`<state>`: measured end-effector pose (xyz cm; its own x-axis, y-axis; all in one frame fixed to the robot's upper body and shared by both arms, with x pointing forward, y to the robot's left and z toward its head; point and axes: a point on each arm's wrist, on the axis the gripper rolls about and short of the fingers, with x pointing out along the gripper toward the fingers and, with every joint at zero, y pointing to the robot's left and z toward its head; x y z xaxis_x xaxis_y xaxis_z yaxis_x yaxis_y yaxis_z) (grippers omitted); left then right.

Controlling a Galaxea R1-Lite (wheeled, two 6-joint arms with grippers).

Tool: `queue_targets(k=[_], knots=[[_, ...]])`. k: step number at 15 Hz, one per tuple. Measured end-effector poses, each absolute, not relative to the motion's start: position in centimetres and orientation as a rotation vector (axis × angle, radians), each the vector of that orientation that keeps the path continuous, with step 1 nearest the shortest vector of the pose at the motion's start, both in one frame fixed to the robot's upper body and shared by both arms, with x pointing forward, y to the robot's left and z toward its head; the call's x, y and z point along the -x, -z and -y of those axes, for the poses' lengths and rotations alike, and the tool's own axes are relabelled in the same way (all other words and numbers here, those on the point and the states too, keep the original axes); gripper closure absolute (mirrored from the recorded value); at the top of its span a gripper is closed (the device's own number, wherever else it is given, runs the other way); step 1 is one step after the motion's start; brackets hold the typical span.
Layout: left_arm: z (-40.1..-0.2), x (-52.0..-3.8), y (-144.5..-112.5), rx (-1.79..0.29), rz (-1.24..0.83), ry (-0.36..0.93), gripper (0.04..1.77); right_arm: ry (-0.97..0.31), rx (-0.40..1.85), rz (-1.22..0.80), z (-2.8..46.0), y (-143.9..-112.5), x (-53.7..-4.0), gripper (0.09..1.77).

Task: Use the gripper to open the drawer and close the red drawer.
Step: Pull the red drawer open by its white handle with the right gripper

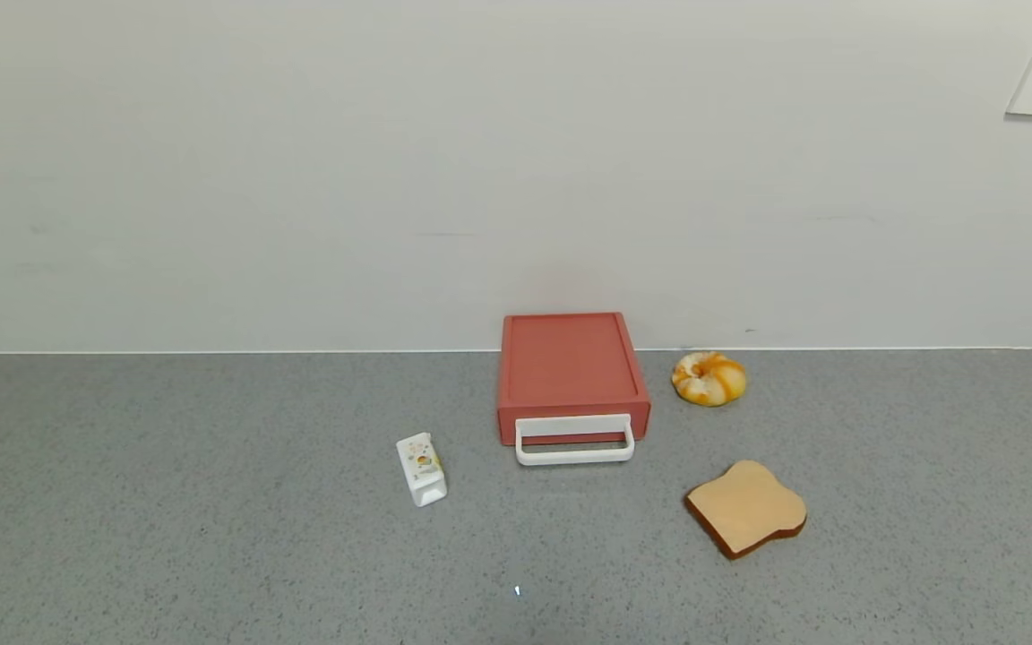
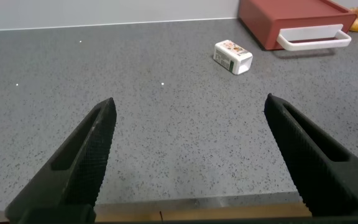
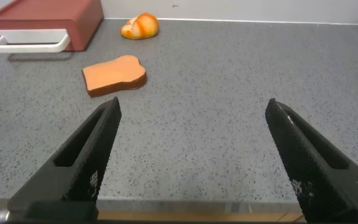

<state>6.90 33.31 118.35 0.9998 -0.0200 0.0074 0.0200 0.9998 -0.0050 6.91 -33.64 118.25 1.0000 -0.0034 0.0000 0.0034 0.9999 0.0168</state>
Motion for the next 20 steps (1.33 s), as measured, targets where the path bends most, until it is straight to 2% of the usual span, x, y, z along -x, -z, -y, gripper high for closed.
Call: queue_targets(k=[6,9,14,20], knots=[[-33.3,-6.9,-118.4,0.004,0.007,0.02,0.09,0.007,-0.016,-0.005,33.6,-118.2,-6.9,0.15],[-33.3,-6.9,-118.3,0.003,0.007,0.02,0.09,0.0,-0.016,-0.001,33.6,-119.4,-6.6,0.15],[-33.3,-6.9,-118.3,0.004,0.007,0.02,0.09,-0.008,-0.017,-0.048,33.6,-124.2,-6.9,0.15],[-33.3,-6.9,-118.3,0.004,0.005,0.02,0.09,-0.094,-0.025,-0.156,33.4,-132.3,-11.9,0.15]])
